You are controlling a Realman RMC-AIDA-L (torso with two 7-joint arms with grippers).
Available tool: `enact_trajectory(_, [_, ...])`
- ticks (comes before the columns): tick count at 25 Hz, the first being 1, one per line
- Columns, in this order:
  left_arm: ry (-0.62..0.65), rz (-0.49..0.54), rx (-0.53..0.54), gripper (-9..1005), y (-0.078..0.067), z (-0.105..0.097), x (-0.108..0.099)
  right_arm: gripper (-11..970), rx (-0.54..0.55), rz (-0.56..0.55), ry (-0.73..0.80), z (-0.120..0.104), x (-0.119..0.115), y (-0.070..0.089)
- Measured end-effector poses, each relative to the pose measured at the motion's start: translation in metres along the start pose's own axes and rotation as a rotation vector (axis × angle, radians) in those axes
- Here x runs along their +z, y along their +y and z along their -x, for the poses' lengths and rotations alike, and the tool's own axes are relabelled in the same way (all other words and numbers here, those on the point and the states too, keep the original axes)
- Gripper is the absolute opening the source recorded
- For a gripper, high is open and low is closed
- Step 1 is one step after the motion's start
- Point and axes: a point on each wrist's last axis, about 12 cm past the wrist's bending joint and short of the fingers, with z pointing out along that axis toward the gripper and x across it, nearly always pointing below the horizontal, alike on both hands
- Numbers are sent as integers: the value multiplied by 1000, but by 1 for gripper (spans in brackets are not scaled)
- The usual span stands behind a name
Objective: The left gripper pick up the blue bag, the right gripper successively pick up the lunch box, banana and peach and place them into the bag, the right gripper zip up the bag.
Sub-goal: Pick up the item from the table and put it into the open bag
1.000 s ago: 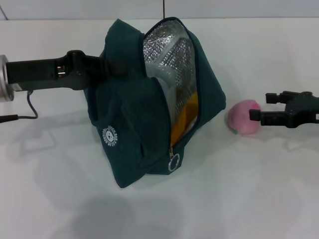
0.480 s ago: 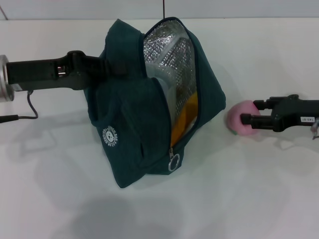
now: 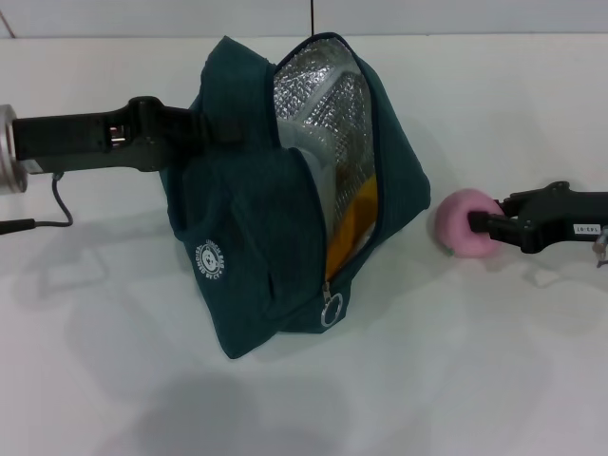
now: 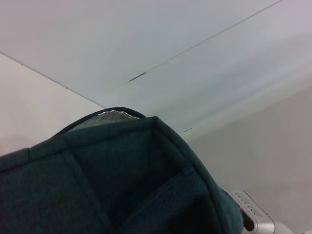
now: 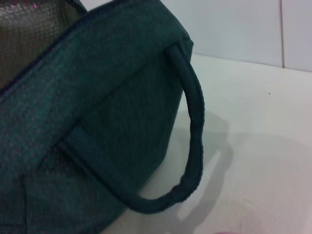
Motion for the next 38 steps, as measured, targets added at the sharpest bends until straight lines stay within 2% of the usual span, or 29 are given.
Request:
enact_trajectory(5, [0,0,0,66,0,0,0,222,19,12,-35,3,-6,-1])
enact_trajectory(9, [0,0,0,66,0,0,0,188,76,2,-144,8,-25,-9])
enact_trajectory(14, [-2,0,-2,67,0,0,0,151,149,11,-434,19,-64,-15])
enact_trajectory(16, [-2,0,-2,67,0,0,-1,136,135,59,-589,28,-77,-12])
enact_trajectory(18, [-3,-1,-2,67,0,0,-1,120,110,115,-656,37,-78,-6])
enact_trajectory(22, [-5,-1,-2,67,0,0,-1,87,46,296,-652,63,-54,13])
enact_trajectory(27, [-11,0,-3,68,1,-1,-1,48,-5,467,-481,85,-4,39])
enact_trajectory(32, [-14,0,-5,68,1,-1,-1,48,-51,475,-337,85,24,51])
enact_trajectory(38, [-14,1,-4,68,1,-1,-1,77,-55,469,-297,89,32,53])
